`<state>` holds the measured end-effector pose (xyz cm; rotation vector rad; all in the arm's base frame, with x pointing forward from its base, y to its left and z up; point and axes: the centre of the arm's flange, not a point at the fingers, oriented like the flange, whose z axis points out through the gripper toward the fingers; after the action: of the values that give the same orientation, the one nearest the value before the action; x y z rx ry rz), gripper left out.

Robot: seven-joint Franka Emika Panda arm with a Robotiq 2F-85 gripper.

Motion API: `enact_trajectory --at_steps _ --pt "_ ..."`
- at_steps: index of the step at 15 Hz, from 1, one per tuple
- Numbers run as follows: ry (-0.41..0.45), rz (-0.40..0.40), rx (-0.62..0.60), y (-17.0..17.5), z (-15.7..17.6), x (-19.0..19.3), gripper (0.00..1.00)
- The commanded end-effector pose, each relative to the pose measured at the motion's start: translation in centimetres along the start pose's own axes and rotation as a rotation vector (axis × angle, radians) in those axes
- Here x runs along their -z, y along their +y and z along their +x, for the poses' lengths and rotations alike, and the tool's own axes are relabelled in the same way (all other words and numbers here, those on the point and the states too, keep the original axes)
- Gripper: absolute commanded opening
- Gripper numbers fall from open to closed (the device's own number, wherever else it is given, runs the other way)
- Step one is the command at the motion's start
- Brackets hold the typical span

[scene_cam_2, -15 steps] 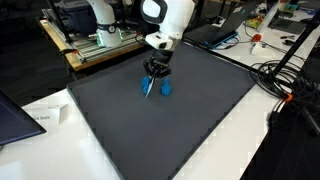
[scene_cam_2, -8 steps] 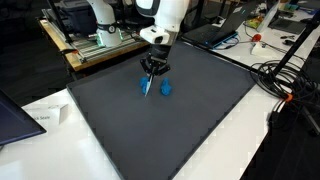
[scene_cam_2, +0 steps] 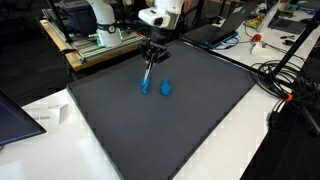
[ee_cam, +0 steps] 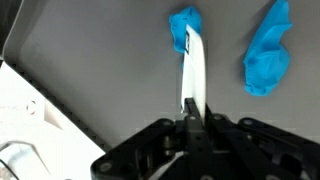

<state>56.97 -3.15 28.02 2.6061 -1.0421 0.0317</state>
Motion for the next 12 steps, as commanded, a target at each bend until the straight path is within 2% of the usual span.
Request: enact_trajectory --at_steps 1,6,12 --pt "0.074 -0.095 -0.025 -0.8 -3.8 3.1 0.01" --pt "0.218 -0.249 -0.062 -3.7 -7.5 4.7 0.01" --pt "0.255 -0.392 -0.055 -7.3 -8.8 4.3 0.01"
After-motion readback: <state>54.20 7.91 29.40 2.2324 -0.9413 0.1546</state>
